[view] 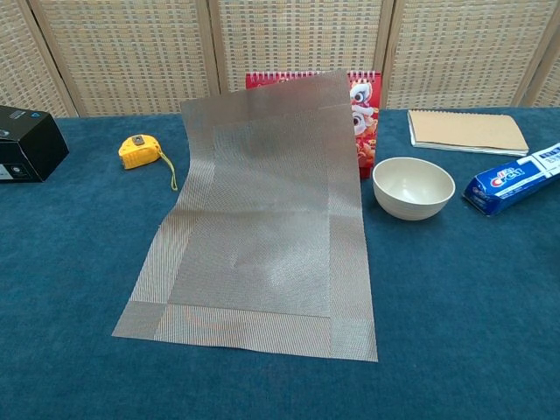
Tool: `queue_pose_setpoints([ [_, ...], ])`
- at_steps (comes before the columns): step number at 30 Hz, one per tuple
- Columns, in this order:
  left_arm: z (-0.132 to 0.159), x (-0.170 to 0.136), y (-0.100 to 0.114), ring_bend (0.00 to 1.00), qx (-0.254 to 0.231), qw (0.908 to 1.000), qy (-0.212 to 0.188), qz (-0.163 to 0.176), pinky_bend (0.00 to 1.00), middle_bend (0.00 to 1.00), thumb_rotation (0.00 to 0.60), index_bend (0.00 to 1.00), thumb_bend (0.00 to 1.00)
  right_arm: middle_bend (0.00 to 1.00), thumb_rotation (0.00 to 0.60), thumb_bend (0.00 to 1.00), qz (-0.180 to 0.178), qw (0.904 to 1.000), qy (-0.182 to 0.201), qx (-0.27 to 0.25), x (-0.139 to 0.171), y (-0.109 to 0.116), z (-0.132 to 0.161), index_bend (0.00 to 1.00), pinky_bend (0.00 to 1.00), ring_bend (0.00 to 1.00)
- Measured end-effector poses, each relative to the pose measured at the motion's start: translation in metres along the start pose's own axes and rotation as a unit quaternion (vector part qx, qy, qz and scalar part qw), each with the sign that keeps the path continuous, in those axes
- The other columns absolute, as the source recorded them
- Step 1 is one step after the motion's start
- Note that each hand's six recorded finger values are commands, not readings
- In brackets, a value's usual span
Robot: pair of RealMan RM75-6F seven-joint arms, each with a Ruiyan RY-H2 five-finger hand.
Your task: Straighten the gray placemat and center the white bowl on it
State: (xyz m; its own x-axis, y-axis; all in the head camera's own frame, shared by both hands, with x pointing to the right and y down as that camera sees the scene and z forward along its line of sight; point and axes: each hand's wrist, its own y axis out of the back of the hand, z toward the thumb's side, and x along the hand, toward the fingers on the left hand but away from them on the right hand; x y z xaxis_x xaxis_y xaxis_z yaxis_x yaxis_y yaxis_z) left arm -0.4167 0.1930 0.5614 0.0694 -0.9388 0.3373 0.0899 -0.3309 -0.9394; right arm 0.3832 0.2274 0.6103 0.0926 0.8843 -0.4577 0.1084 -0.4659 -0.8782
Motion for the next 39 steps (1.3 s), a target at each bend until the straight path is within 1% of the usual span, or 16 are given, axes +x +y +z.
queue_pose_setpoints([
  [2, -0.009, -0.015, 0.004, 0.0, -0.006, 1.0, 0.003, 0.002, 0.0, 0.0, 0.6, 0.0, 0.21, 0.0, 0.6, 0.02, 0.005, 1.0, 0.009, 0.0, 0.001, -0.006, 0.008, 0.06, 0.0, 0.0],
  [5, -0.019, -0.028, 0.009, 0.0, -0.014, 0.9998, 0.009, 0.008, 0.0, 0.0, 0.6, 0.0, 0.21, 0.0, 0.6, 0.02, 0.014, 0.9996, 0.025, -0.001, 0.0, -0.014, 0.022, 0.07, 0.0, 0.0],
  [8, -0.024, -0.028, 0.011, 0.0, -0.017, 0.9997, 0.013, 0.009, 0.0, 0.0, 0.6, 0.0, 0.21, 0.0, 0.6, 0.01, 0.024, 0.9986, 0.047, 0.001, -0.003, -0.024, 0.04, 0.11, 0.0, 0.0],
  [12, -0.027, -0.027, 0.013, 0.0, -0.021, 0.9996, 0.016, 0.011, 0.0, 0.0, 0.6, 0.0, 0.21, 0.0, 0.6, 0.01, 0.038, 0.9958, 0.083, -0.004, -0.008, -0.038, 0.069, 0.2, 0.0, 0.0],
  [16, -0.03, -0.027, 0.013, 0.0, -0.026, 0.9994, 0.021, 0.01, 0.0, 0.0, 0.6, 0.0, 0.21, 0.0, 0.6, 0.03, 0.056, 0.9917, 0.115, -0.013, -0.012, -0.057, 0.099, 0.22, 0.0, 0.0],
  [22, -0.033, -0.025, 0.012, 0.0, -0.029, 0.9993, 0.025, 0.006, 0.0, 0.0, 0.6, 0.0, 0.21, 0.0, 0.6, 0.05, 0.081, 0.985, 0.148, -0.035, -0.015, -0.085, 0.139, 0.24, 0.0, 0.0],
  [26, -0.034, -0.024, 0.01, 0.0, -0.029, 0.9993, 0.024, 0.001, 0.0, 0.0, 0.6, 0.0, 0.21, 0.0, 0.6, 0.06, 0.088, 0.981, 0.166, -0.049, -0.017, -0.095, 0.162, 0.25, 0.0, 0.0],
  [31, -0.035, -0.022, 0.008, 0.0, -0.028, 0.9992, 0.028, -0.001, 0.0, 0.0, 0.6, 0.0, 0.21, 0.0, 0.6, 0.11, 0.088, 0.9772, 0.183, -0.061, -0.021, -0.102, 0.19, 0.26, 0.0, 0.0],
  [35, -0.037, -0.02, 0.004, 0.0, -0.026, 0.9991, 0.033, -0.004, 0.0, 0.0, 0.6, 0.0, 0.21, 0.0, 0.6, 0.13, 0.085, 0.9756, 0.191, -0.067, -0.025, -0.107, 0.207, 0.26, 0.0, 0.0],
  [39, -0.039, -0.018, 0.004, 0.0, -0.027, 0.9989, 0.037, -0.004, 0.0, 0.0, 0.6, 0.0, 0.21, 0.0, 0.6, 0.14, 0.086, 0.9749, 0.194, -0.068, -0.027, -0.113, 0.216, 0.26, 0.0, 0.0],
])
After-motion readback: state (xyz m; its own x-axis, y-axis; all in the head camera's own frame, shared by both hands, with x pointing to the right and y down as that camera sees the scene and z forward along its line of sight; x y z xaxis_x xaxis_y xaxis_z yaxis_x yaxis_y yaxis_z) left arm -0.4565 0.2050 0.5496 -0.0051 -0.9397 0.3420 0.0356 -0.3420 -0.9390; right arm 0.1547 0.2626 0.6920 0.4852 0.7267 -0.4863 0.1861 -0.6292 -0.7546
